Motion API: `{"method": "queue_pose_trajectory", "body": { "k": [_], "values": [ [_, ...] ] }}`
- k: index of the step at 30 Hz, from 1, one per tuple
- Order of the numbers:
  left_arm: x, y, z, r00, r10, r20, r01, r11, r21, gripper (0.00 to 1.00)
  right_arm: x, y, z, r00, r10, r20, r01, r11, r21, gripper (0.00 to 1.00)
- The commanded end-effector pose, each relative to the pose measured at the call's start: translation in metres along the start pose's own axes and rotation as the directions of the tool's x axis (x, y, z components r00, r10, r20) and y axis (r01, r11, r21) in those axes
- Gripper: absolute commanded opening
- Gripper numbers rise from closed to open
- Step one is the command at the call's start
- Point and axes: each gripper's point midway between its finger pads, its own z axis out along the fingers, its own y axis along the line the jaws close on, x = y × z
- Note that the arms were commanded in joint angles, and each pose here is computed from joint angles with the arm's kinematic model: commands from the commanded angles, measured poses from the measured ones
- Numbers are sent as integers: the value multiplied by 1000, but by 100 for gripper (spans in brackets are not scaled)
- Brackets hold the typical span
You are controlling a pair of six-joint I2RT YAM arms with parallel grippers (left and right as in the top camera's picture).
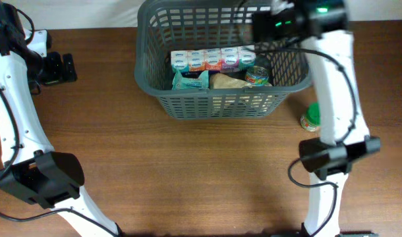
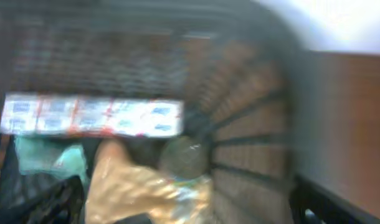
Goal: Pack container
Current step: 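Lift the tin can with the right gripper and drop it into the basket, then move the right gripper down around the green-lidded jar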
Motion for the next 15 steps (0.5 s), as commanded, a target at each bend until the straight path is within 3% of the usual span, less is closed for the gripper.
{"method": "queue_pose_trajectory", "body": {
  "k": [1, 6, 7, 11, 15],
  "values": [
    [2, 1, 1, 1000, -18, -5, 18, 1000, 6, 99, -19, -80, -66, 962, 215, 166, -241, 958, 156, 97],
    [2, 1, 1, 1000, -18, -5, 18, 1000, 6, 99, 5, -170, -78, 899, 402, 172, -436, 858, 273, 96],
    [2, 1, 1, 1000, -18, -5, 18, 1000, 6, 99, 24, -196, -74, 856, 496, 147, -516, 798, 310, 96],
    [2, 1, 1, 1000, -18, -5, 18, 1000, 6, 99, 70, -223, -39, 803, 595, -24, -544, 750, 376, 96],
    [2, 1, 1, 1000, -18, -5, 18, 1000, 6, 99, 99, -212, 9, 783, 600, -167, -498, 764, 411, 99]
  ]
}}
